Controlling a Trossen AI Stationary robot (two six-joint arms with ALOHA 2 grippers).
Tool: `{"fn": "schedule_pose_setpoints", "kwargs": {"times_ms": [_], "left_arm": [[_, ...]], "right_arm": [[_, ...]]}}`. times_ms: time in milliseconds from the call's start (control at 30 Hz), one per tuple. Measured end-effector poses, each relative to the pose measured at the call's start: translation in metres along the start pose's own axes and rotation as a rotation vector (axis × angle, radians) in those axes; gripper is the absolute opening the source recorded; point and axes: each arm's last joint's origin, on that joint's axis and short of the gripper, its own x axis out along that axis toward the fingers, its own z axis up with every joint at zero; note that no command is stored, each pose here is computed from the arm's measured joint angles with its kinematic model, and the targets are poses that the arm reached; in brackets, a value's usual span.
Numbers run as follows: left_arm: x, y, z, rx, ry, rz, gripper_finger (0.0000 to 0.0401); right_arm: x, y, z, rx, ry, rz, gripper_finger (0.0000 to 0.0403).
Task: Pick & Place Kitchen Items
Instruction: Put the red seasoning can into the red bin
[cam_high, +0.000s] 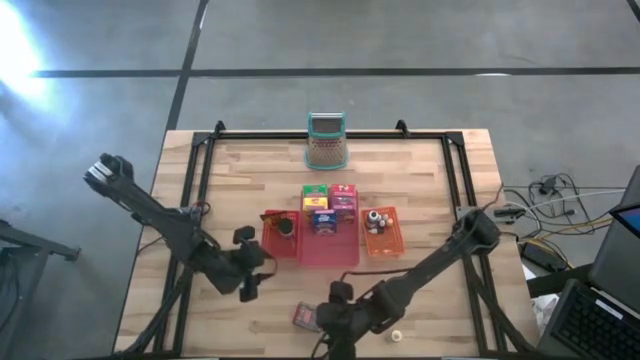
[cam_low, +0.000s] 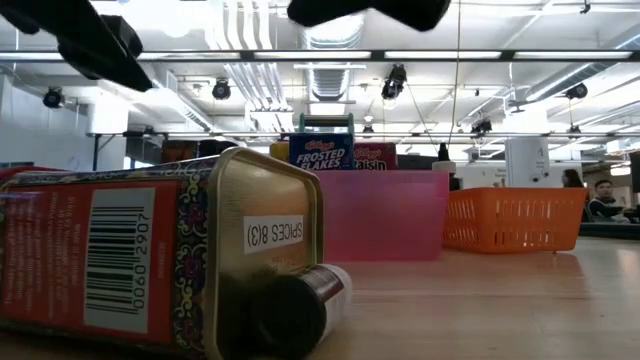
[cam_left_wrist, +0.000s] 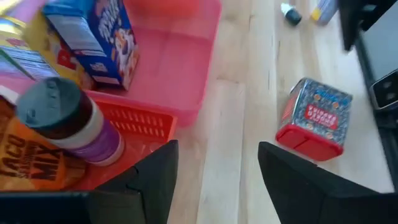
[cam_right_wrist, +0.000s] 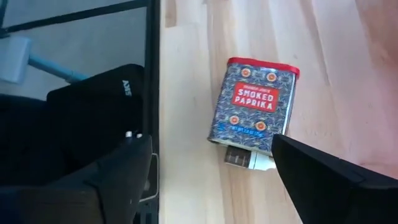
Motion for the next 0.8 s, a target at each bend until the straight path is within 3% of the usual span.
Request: {"fn": "schedule_pose_setpoints", "kwargs": {"times_ms": [267, 600, 800], "left_arm": [[-0.023, 0.009, 0.01, -0.019, -0.078, -0.055, 0.0227], [-0.027, 0.01, 0.012, -0.026, -0.094, -0.067, 0.0227], [-0.027, 0.01, 0.012, -0.033, -0.095, -0.068, 0.0227]], "right_arm": [[0.021, -0.016, 0.007, 0.096, 0.008, -0.057, 0.0327], [0.025, -0.026, 0.007, 0.105, 0.028, -0.108, 0.0307], [0.042, -0.028, -0.004, 0.132, 0.072, -0.13, 0.0327]]}}
